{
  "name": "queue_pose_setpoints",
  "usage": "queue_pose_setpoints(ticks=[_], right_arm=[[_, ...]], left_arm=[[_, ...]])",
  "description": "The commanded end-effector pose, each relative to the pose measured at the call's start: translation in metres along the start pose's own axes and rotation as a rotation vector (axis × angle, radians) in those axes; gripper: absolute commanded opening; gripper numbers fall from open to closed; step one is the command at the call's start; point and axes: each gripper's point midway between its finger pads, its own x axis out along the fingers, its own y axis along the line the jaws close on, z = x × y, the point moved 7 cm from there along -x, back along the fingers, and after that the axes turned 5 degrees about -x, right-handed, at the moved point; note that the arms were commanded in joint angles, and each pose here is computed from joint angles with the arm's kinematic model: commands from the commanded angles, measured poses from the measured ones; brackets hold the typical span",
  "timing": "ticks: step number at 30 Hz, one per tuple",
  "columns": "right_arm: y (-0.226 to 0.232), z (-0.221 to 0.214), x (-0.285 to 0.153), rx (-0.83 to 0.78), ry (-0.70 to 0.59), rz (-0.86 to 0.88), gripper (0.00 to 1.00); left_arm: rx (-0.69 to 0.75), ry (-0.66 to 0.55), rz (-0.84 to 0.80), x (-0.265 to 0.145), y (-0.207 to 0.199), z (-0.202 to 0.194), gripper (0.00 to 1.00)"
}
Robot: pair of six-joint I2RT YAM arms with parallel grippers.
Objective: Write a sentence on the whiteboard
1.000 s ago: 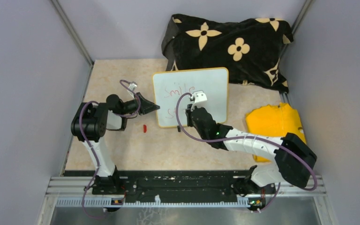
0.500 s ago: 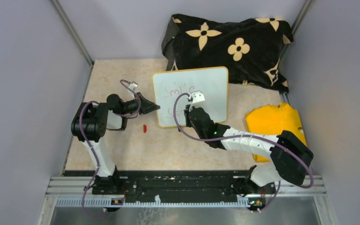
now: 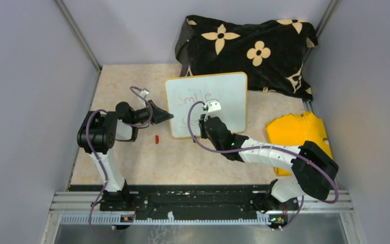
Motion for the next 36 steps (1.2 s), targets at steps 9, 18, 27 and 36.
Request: queue_pose_setpoints(ticks=[9,18,27,36], right_arm=[[-0.016,-0.006,-0.005,0.002,0.004,-0.070,0.00],[-0.018,0.014,-0.006,0.006,-0.047,-0.087,0.00],[-0.014,0.029,-0.001,0.005,-0.075,-0.086,0.00],[-0.013,0.040,0.002,0.001,-0.095,-0.083,0.00]], left_arm=[[-0.044,0.027,0.009,0.003,0.005,-0.009,0.04],[-0.044,0.027,0.009,0.003,0.005,-0.009,0.04],[-0.048,0.028,0.010,0.003,0.006,-0.008,0.04],[-0.050,0.029,0.011,0.003,0.006,-0.009,0.04]])
